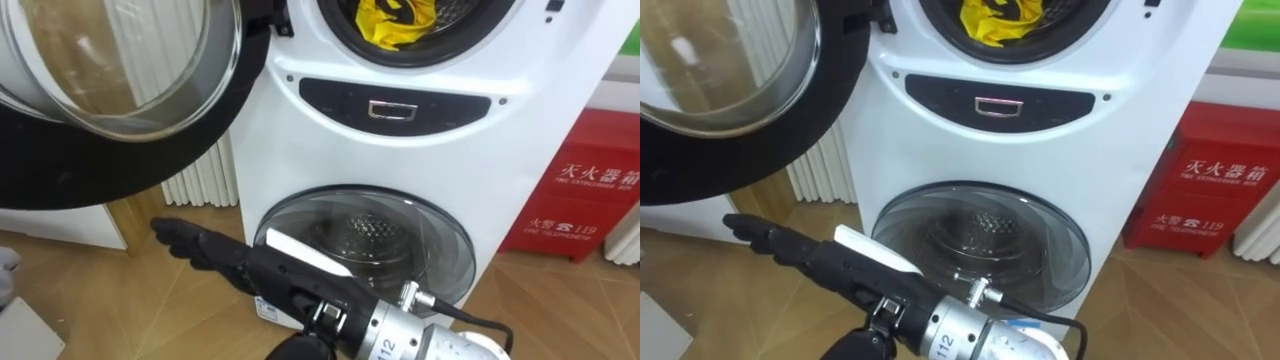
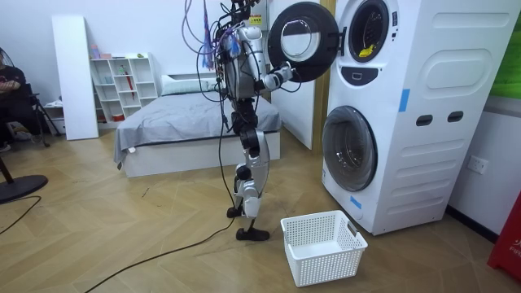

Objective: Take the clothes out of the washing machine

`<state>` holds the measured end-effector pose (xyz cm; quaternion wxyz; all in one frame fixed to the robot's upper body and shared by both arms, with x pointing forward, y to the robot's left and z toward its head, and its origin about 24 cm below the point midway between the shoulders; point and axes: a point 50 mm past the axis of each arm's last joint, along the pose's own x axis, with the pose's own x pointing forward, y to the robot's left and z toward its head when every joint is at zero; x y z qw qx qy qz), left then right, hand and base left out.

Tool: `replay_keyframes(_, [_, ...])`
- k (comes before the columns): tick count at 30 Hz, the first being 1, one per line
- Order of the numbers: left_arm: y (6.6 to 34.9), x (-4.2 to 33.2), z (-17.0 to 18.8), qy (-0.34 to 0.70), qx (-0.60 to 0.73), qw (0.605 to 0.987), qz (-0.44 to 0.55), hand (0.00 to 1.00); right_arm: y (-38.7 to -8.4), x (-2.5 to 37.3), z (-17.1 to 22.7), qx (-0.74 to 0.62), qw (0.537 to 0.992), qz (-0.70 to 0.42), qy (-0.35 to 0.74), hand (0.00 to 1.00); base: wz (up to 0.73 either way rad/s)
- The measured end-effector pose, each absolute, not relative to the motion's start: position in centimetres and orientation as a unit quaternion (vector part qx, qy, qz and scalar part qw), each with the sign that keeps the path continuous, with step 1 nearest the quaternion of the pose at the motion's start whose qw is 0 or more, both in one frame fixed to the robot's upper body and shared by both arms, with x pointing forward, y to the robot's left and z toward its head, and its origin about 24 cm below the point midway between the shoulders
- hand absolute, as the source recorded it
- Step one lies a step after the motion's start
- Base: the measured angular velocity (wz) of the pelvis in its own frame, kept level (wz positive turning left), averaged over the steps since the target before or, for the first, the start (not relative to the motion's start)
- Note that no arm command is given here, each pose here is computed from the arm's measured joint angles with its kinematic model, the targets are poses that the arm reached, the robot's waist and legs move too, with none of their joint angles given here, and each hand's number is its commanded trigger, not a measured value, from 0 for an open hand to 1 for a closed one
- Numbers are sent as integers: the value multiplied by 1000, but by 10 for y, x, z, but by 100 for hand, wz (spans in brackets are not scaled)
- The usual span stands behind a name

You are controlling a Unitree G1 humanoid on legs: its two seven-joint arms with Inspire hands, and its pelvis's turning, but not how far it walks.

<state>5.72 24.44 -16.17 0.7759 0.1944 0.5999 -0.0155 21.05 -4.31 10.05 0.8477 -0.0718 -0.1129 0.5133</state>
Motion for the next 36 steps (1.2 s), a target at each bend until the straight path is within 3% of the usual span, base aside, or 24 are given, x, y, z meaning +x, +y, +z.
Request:
replay_keyframes(21, [243, 43, -164, 611, 198, 767, -3, 0, -57, 210, 89, -79, 870, 479, -87, 0, 0])
replay_keyframes(26, [244, 38, -164, 616, 196, 763, 1, 0, -74, 222, 94, -117, 898, 413, -100, 0, 5])
replay_keyframes(36, [248, 17, -164, 634, 173, 753, 34, 0, -146, 251, 119, -185, 963, 130, -149, 0, 0])
